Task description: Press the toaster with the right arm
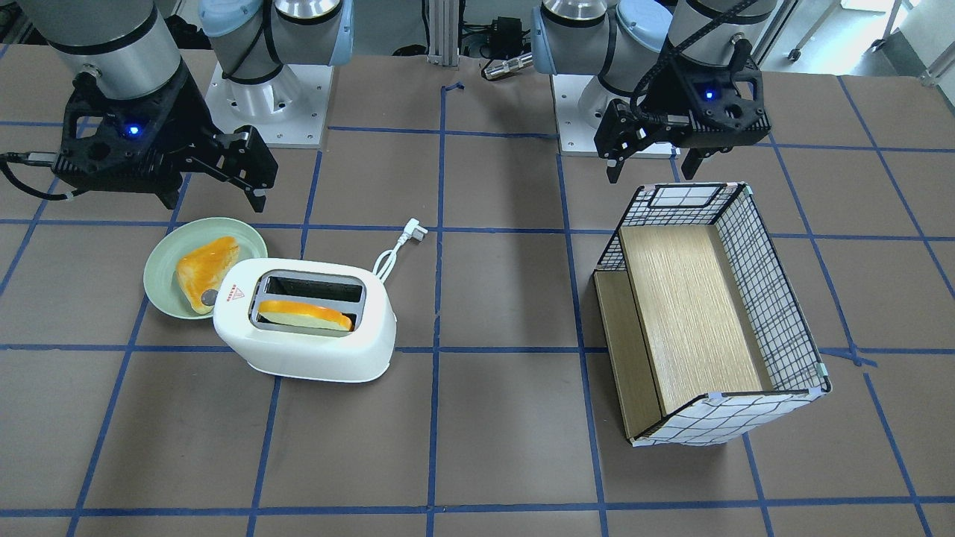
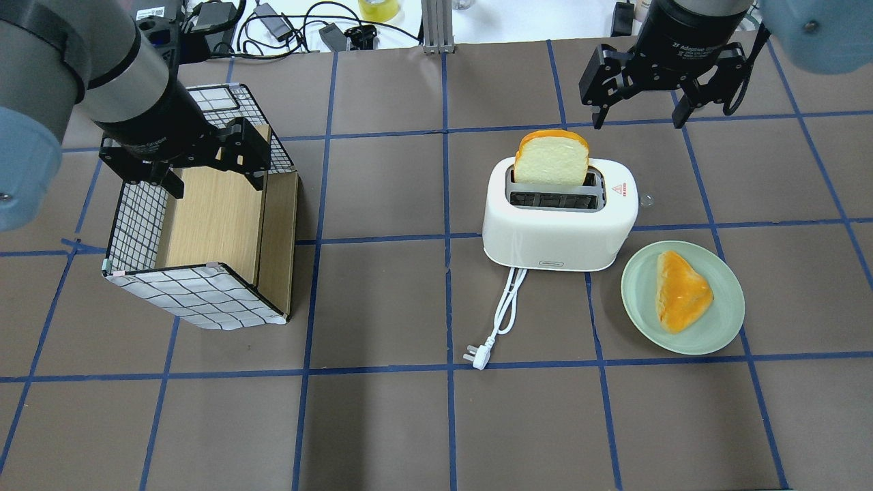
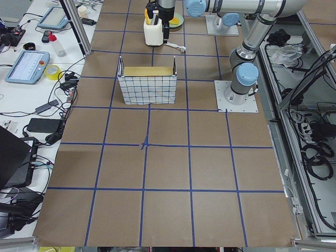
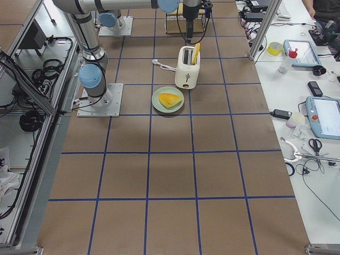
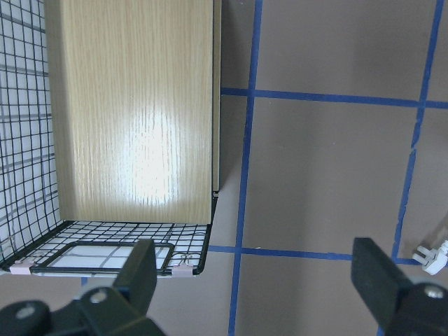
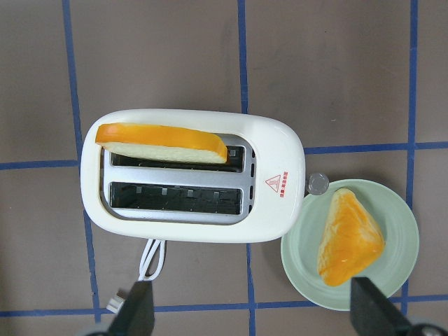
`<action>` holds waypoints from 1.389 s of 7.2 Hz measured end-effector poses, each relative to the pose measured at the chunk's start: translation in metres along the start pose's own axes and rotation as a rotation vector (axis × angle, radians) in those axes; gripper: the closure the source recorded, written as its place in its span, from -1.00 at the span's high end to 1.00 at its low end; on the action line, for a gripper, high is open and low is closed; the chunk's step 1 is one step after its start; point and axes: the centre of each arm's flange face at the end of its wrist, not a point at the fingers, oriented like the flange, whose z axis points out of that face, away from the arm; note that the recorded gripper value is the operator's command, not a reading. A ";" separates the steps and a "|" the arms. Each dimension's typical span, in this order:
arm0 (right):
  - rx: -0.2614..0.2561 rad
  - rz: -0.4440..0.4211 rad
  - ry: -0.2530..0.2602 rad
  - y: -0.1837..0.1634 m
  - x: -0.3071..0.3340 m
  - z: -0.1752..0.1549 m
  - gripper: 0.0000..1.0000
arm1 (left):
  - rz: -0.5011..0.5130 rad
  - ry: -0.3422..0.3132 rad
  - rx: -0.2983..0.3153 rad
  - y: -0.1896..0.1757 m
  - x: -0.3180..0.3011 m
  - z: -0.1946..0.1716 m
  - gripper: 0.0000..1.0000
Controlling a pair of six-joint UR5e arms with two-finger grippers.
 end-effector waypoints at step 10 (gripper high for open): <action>0.002 0.031 0.018 -0.005 0.024 -0.002 1.00 | 0.000 0.000 0.000 0.000 0.000 0.000 1.00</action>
